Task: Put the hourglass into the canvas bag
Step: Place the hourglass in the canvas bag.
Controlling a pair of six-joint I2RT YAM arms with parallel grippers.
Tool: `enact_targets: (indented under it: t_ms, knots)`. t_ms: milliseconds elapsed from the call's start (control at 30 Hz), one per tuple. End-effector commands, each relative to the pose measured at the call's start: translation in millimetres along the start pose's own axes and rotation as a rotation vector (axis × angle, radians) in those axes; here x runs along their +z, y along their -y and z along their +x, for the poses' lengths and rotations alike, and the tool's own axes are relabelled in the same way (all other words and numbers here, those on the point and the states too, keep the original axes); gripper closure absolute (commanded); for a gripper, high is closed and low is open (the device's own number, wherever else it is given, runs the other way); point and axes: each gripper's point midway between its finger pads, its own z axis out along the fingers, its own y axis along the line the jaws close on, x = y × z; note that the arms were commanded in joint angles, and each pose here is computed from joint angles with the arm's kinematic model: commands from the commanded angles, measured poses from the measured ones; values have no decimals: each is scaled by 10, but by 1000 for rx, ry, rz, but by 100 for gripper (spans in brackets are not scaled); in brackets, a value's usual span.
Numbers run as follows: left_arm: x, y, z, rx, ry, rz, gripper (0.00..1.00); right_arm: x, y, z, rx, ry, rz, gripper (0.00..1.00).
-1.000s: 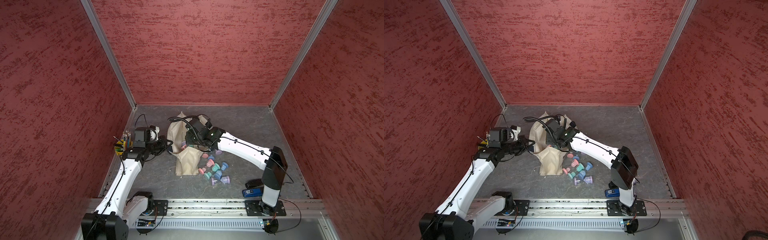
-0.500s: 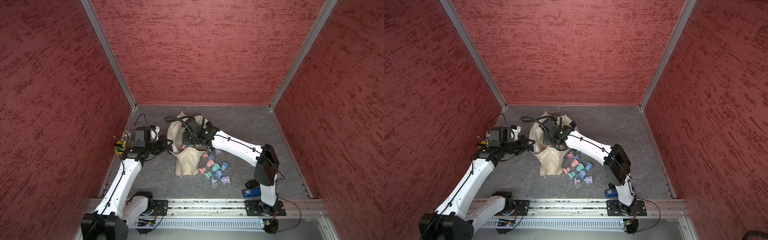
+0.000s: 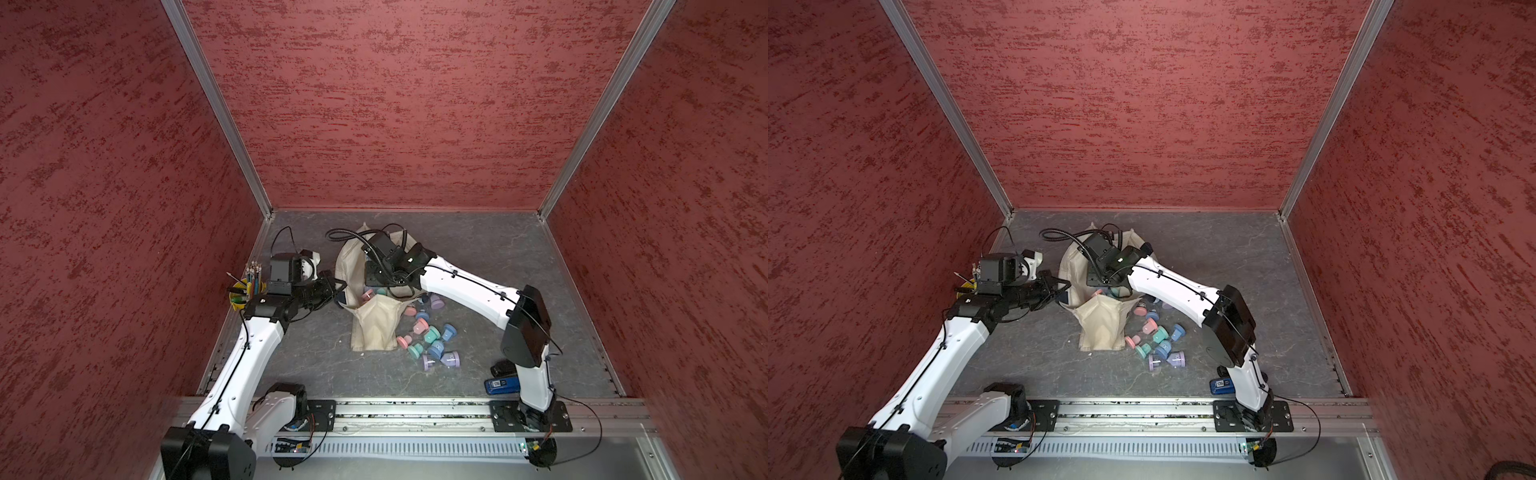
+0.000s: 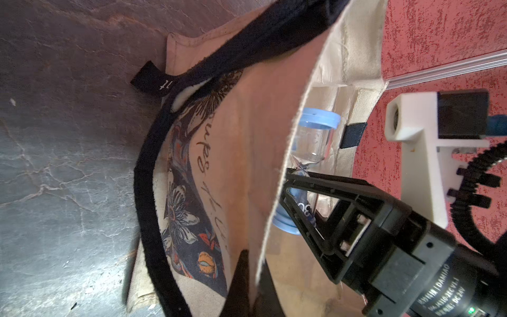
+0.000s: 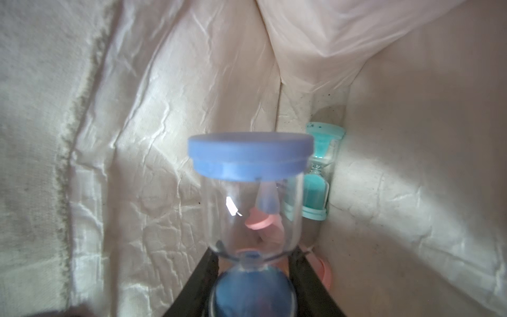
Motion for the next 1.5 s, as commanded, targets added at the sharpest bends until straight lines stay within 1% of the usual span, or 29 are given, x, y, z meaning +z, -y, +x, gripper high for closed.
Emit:
enact_targets:
  t_ms: [0, 367, 600, 633, 667, 700, 733, 800, 833, 933, 1033, 1200, 1300, 1400, 1467]
  knots:
    - [-53, 103, -45, 34, 16, 16, 100, 54, 25, 51, 17, -16, -7, 100]
    - [-42, 106, -44, 37, 15, 17, 100, 179, 112, 193, 29, -44, -6, 100]
    - [-27, 90, -30, 34, 11, 16, 100, 284, 125, 276, 42, -68, -33, 100]
    - [-24, 87, -28, 33, 10, 15, 100, 293, 146, 277, 45, -69, -27, 98]
    - [-21, 87, -29, 34, 9, 15, 100, 292, 154, 275, 47, -66, -22, 94]
    - [-22, 92, -29, 36, 9, 15, 100, 283, 157, 266, 46, -61, -21, 87]
    - [-19, 84, -31, 35, 8, 13, 100, 261, 138, 243, 46, -52, -30, 78]
    - [-17, 85, -32, 37, 9, 13, 100, 190, 83, 187, 40, -30, -56, 56]
    - [-12, 76, -32, 35, 8, 11, 100, 145, 73, 152, 41, -17, -61, 49]
    - [0, 60, -21, 30, 7, 9, 100, -31, 18, 28, 36, 30, -76, 39]
    - [4, 52, -21, 28, 8, 8, 100, -257, -27, -118, 37, 92, -88, 36]
    - [-7, 59, -36, 27, 9, 1, 100, -727, -27, -367, 51, 209, -100, 36]
    - [-18, 71, -52, 29, 15, -1, 87, -1043, 104, -513, 68, 298, -58, 36]
    - [-29, 78, -59, 25, 21, 2, 77, -1289, 370, -623, 104, 371, 10, 36]
    - [-38, 80, -60, 24, 25, 2, 74, -1374, 591, -661, 146, 389, 31, 36]
